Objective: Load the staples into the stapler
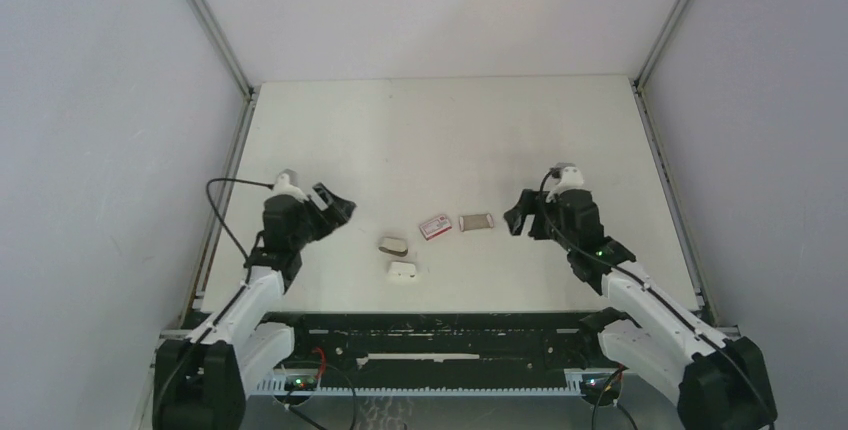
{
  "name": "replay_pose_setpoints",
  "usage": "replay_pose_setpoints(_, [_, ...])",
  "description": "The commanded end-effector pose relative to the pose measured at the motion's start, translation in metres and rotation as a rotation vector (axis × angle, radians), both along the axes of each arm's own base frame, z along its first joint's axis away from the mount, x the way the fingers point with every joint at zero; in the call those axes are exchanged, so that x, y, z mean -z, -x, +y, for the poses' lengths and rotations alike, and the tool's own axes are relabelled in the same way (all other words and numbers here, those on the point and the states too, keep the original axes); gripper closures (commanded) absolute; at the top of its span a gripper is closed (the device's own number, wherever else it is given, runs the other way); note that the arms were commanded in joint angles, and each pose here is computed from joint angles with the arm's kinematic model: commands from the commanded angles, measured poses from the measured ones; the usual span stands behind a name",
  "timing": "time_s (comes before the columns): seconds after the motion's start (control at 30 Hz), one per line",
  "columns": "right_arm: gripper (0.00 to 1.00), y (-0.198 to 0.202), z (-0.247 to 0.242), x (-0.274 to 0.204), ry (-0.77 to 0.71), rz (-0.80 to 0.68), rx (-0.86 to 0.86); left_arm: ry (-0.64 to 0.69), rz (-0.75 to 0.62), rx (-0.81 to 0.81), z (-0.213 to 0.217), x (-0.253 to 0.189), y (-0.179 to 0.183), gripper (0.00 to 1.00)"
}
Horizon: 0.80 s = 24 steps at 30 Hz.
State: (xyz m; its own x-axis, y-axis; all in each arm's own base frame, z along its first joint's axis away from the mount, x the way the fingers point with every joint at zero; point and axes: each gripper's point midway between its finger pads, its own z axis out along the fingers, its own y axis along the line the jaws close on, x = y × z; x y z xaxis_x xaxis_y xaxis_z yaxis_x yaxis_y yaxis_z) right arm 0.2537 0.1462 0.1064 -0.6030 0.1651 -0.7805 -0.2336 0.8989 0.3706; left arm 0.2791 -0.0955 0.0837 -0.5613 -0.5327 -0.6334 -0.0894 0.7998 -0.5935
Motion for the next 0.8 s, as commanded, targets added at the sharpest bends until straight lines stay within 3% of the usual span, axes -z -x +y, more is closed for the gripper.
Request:
replay_pose_setpoints(0.0, [0.2,-0.048,-0.068,-0.018,0.027,-0.092,0.297,-0.03,-0.22,-0.207,0.07,-0.06,-0.046,0.1])
replay_pose_setpoints(0.17, [0.2,-0.057,-0.141,-0.024,0.115,-0.207,0.534,-0.212,-0.248,-0.622,0.175,-0.058,-0.026,0.06])
replay_pose_setpoints(0.27, [0.2,-0.056,-0.161,-0.021,0.172,-0.292,0.603,-0.343,-0.277,-0.726,0.202,-0.053,-0.011,0.05])
replay_pose_setpoints(0.37, [0.2,-0.059,-0.164,-0.013,0.196,-0.341,0.591,-0.497,-0.333,-0.68,0.202,-0.051,-0.01,0.04])
replay_pose_setpoints(0.53, [0.2,-0.069,-0.165,-0.006,0.229,-0.364,0.579,-0.557,-0.428,-0.665,0.196,-0.058,-0.019,0.04])
replay_pose_setpoints(0.7, [0.2,-0.08,-0.165,-0.003,0.248,-0.349,0.567,-0.591,-0.425,-0.665,0.194,-0.058,-0.023,0.05])
replay_pose_setpoints(0.77, [0.19,-0.083,-0.164,-0.005,0.243,-0.367,0.561,-0.582,-0.429,-0.737,0.201,-0.06,-0.018,0.04])
